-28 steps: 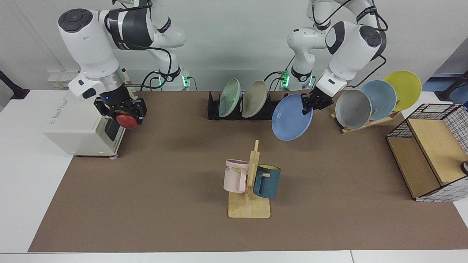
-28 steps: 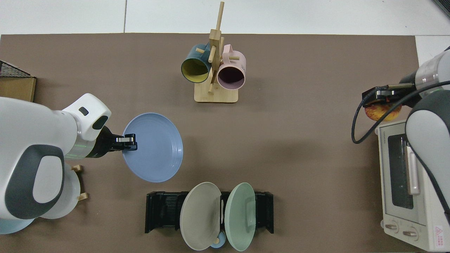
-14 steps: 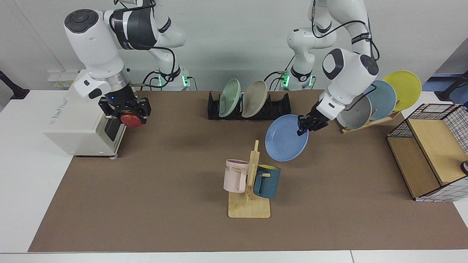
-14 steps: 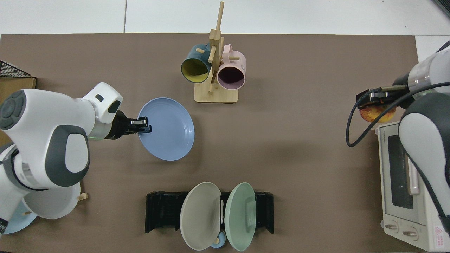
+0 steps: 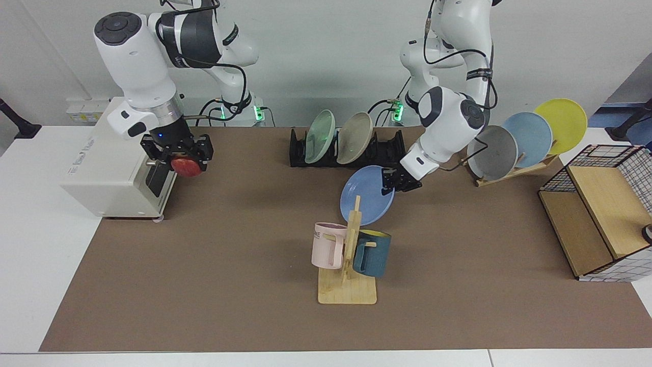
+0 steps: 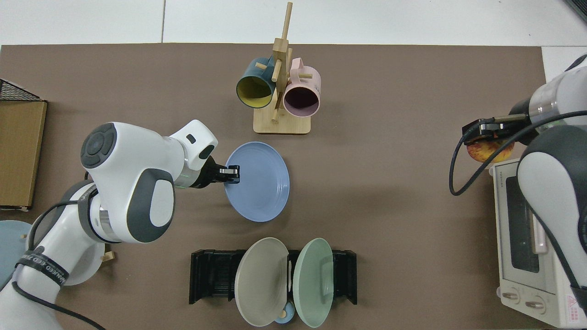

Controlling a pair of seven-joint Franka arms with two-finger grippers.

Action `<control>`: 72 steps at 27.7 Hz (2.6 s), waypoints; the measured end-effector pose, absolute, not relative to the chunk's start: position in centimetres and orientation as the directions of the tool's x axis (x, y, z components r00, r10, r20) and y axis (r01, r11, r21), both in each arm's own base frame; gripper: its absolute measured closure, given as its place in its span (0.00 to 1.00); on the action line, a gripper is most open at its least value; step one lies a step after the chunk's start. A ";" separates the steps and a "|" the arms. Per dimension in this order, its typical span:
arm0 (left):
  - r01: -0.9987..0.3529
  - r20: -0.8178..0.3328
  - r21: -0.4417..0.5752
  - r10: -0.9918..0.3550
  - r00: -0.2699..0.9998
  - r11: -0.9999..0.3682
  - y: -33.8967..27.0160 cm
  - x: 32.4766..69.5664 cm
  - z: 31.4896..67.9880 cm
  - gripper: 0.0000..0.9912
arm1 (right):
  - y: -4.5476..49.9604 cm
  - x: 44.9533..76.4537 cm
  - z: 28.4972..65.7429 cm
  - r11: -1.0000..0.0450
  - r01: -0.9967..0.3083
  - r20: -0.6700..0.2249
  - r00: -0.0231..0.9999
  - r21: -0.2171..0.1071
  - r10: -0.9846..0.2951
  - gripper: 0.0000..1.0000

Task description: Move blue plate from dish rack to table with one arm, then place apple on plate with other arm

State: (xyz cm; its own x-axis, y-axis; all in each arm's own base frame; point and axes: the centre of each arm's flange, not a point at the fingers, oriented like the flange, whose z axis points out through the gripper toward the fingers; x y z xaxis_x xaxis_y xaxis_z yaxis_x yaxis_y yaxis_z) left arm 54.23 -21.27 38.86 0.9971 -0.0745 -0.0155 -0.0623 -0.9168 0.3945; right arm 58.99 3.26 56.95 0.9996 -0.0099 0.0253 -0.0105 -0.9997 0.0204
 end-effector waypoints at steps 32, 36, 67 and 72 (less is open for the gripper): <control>-0.147 0.026 0.286 -0.146 0.989 -0.947 -24.9 52.3 37.7 0.37 | 12.9 58.1 55.8 -1.000 0.012 0.038 0.999 0.013 0.012 0.24; -0.191 -0.013 0.152 -0.195 0.981 -0.970 -22.6 52.5 41.2 0.31 | 15.5 58.2 54.7 -1.000 0.011 0.043 0.999 0.010 0.011 0.24; -0.164 0.023 0.002 -0.163 0.986 -0.987 -9.4 53.0 62.8 0.00 | 37.9 55.1 40.6 -0.989 -0.146 0.075 0.986 -0.036 -0.148 0.24; -0.164 0.001 0.013 -0.164 0.986 -0.986 -9.4 54.5 63.2 0.00 | 40.1 54.6 36.7 -0.988 -0.153 0.065 0.986 -0.027 -0.154 0.24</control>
